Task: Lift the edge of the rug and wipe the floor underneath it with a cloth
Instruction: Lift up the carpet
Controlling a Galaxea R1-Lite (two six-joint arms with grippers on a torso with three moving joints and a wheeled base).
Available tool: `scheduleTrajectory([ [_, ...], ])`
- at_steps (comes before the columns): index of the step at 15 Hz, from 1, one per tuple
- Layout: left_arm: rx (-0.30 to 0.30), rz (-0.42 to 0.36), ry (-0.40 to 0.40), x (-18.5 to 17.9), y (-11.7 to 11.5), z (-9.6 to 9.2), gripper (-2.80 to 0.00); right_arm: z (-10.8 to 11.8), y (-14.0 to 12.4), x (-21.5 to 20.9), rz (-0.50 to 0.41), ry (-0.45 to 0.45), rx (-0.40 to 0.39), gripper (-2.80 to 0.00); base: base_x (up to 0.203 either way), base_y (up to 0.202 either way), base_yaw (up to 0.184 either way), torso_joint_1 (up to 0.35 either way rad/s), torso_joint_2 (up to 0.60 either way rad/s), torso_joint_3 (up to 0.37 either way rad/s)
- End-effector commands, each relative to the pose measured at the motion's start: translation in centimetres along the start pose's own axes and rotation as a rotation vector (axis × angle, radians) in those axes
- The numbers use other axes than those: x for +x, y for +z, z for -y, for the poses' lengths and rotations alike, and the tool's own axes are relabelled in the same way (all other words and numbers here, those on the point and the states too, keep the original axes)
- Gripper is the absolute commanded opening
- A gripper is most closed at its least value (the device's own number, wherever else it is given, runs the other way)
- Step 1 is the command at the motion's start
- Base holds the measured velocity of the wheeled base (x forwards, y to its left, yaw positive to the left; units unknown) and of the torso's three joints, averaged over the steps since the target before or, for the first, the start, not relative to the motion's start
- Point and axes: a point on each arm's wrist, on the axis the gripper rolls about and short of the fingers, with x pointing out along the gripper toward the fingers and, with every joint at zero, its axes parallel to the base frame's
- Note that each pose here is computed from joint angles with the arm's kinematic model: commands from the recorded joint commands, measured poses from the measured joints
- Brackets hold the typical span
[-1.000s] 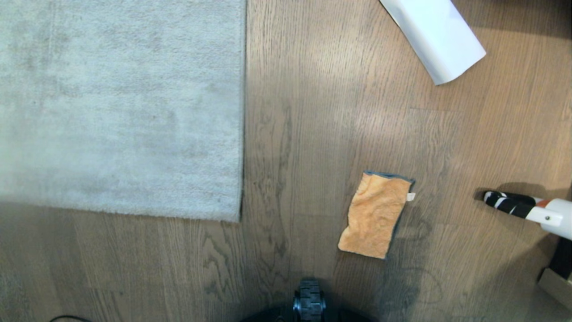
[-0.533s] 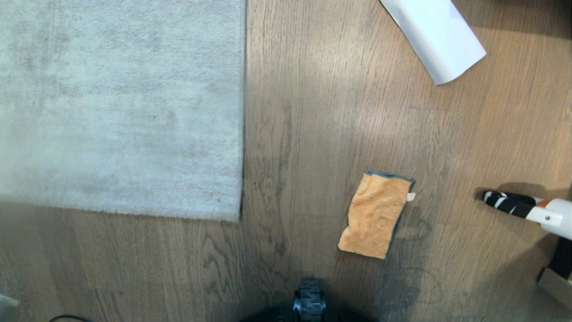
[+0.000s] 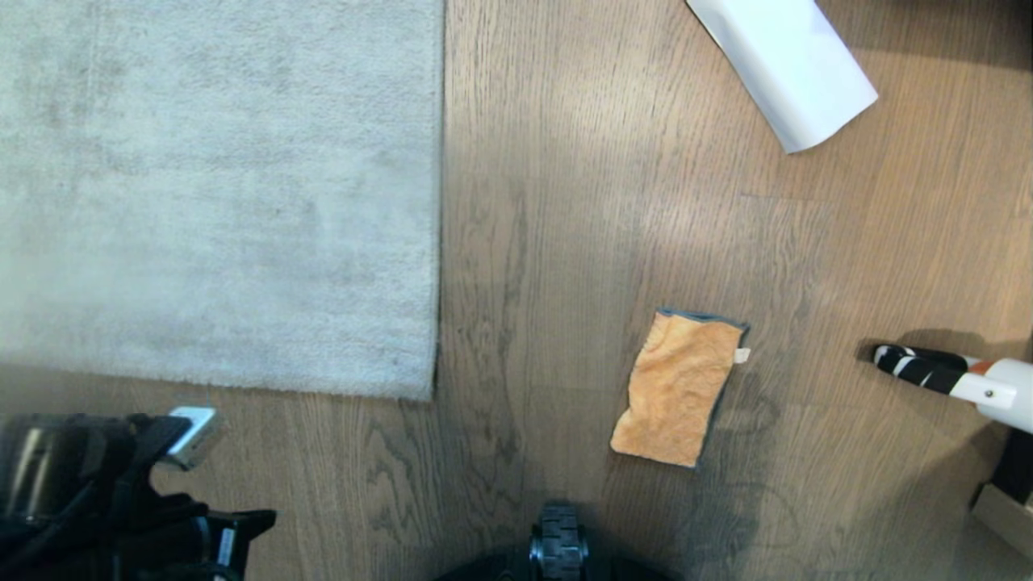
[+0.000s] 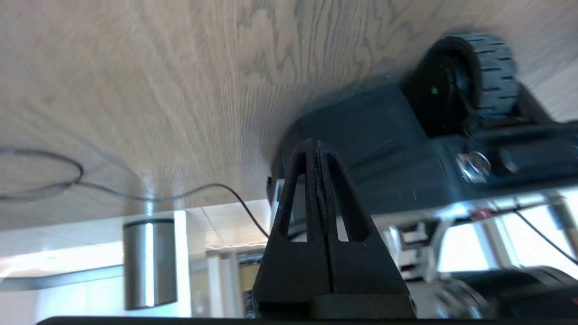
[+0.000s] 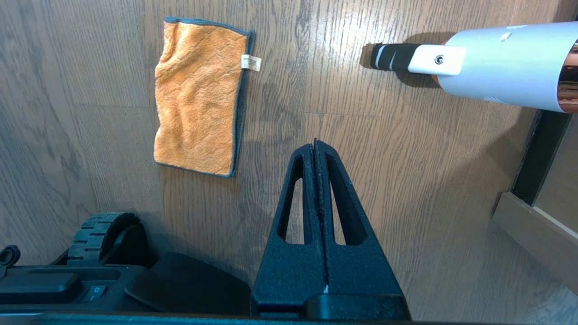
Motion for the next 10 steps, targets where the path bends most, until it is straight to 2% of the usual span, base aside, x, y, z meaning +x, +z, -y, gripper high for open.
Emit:
scheduleTrajectory([
  [1, 0.033, -0.08, 0.001, 4.0, 0.1, 0.5, -2.8, 0.0, 0.0, 0.0, 0.0, 0.0, 0.001, -2.8, 0.0, 0.0, 0.0, 0.0, 0.0, 0.0],
  [2, 0.06, -0.065, 0.024, 5.5, 0.4, 1.1, -2.8, 0.0, 0.0, 0.0, 0.0, 0.0, 0.0, -2.8, 0.0, 0.0, 0.0, 0.0, 0.0, 0.0],
  [5, 0.119, 0.053, 0.063, 8.8, 0.9, 4.3, -2.8, 0.0, 0.0, 0.0, 0.001, 0.0, 0.0, -2.8, 0.0, 0.0, 0.0, 0.0, 0.0, 0.0],
  [10, 0.168, 0.081, 0.149, 11.8, 1.3, 6.7, -2.8, 0.0, 0.0, 0.0, 0.0, 0.0, 0.0, -2.8, 0.0, 0.0, 0.0, 0.0, 0.0, 0.0],
])
